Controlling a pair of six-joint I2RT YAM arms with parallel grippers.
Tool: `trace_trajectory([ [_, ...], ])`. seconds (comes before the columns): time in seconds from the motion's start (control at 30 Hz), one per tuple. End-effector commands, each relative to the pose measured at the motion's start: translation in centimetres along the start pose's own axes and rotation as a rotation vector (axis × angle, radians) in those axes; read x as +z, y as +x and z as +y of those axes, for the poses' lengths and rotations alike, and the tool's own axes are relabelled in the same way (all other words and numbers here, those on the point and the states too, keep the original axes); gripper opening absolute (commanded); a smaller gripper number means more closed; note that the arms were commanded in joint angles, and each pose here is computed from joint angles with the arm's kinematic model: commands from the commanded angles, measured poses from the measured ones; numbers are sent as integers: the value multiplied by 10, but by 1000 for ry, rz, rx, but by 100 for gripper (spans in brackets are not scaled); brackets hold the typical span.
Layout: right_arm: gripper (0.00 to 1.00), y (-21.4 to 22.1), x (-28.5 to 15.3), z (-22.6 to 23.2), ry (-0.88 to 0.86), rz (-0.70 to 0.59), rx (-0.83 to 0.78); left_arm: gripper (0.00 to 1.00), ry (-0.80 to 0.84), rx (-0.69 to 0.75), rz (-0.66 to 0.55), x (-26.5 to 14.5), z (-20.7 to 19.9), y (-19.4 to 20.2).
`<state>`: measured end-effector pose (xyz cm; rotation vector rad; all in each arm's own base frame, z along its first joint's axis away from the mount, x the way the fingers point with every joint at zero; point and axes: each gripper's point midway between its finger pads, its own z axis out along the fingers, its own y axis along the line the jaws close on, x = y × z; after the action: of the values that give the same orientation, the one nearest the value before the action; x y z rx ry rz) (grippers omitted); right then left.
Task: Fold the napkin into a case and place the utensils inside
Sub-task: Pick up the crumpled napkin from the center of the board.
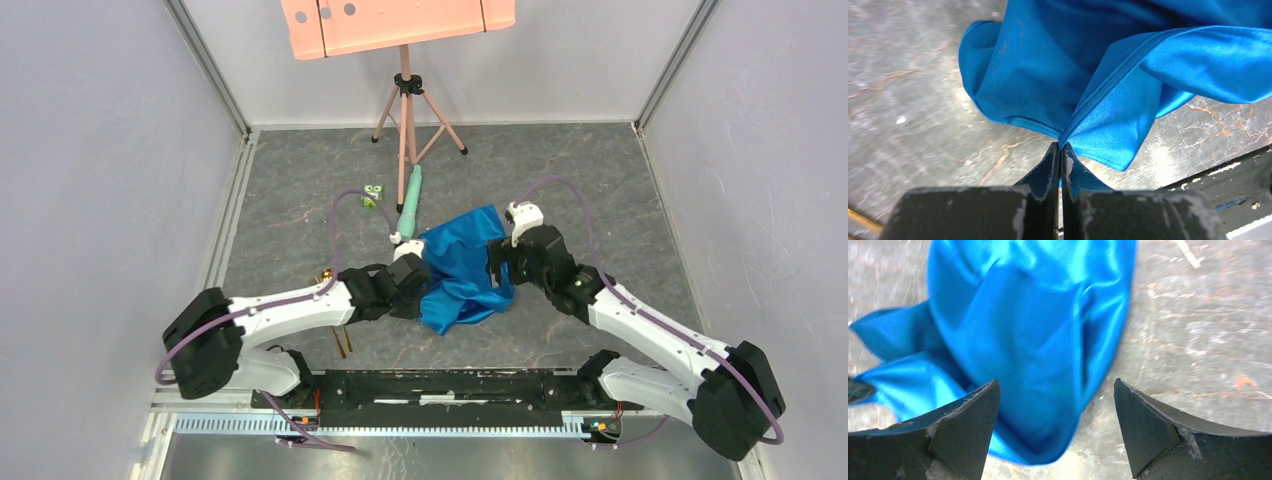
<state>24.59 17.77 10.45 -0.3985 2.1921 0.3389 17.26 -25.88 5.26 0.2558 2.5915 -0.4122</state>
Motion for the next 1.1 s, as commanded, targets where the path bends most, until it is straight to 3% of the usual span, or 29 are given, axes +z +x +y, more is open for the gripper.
trace_trajectory([
  [0.0,89,-36,6,-28,115,-5,90,2,-113,27,-64,-18,33,-3],
  [0.13,73,-30,27,-21,45,95,116,2,-36,41,1,-16,26,15],
  [0.33,66,-12,56,9,-71,180,130,2,24,22,42,-11,20,30],
  [0.53,66,-5,77,4,25,155,86,2,44,27,20,-17,19,27],
  [0.7,45,-5,93,17,-21,152,134,2,39,33,-9,-22,20,20],
  [0.77,32,-7,95,16,-9,138,145,2,19,33,-37,-27,22,12],
  [0.87,2,-23,86,2,54,94,142,2,-45,38,-110,-43,31,-9],
  [1.07,0,-102,22,-70,231,-122,228,2,-148,92,-385,-106,36,-92],
])
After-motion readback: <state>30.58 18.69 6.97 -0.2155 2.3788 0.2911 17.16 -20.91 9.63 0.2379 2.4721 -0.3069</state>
